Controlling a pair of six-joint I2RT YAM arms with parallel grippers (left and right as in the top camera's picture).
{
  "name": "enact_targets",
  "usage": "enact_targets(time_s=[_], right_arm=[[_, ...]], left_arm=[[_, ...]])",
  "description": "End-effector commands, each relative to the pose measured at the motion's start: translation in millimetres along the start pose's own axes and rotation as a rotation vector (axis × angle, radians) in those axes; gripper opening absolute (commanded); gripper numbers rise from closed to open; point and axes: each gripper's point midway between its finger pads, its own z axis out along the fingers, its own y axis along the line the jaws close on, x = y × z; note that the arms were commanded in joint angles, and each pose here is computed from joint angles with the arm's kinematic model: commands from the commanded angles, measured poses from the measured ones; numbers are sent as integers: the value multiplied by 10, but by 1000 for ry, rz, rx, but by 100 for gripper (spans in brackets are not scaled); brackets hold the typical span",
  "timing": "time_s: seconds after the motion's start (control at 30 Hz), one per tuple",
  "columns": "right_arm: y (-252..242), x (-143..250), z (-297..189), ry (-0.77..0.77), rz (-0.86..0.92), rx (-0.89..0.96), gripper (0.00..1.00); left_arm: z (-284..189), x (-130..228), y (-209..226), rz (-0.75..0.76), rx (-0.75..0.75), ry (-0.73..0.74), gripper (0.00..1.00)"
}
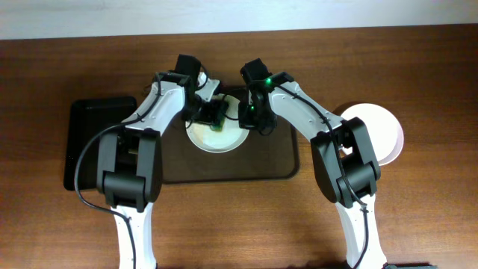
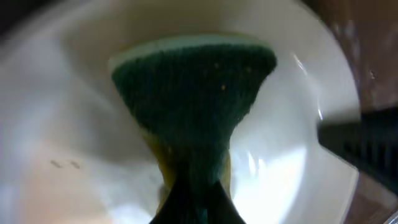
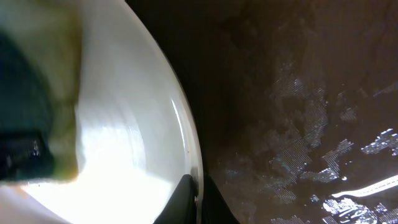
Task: Clean dirty plates on tray and stack at the side
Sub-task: 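Scrub the last plate with the sponge while right gripper holds it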
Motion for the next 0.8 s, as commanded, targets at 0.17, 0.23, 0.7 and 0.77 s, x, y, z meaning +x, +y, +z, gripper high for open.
enact_targets(time_s=[0.17, 0.23, 0.7, 0.77], right_arm=[[-197, 179, 228, 60, -12, 80, 4], [-197, 179, 228, 60, -12, 80, 4], [-196, 178, 228, 60, -12, 79, 4], [-196, 178, 228, 60, -12, 79, 4]], left_arm=[[-34, 198, 717, -160, -398, 59, 1], [-60, 401, 709, -222, -405, 131, 1], [-68, 901, -8, -72, 10, 367, 1], [-11, 713, 54, -47, -1, 286, 1]])
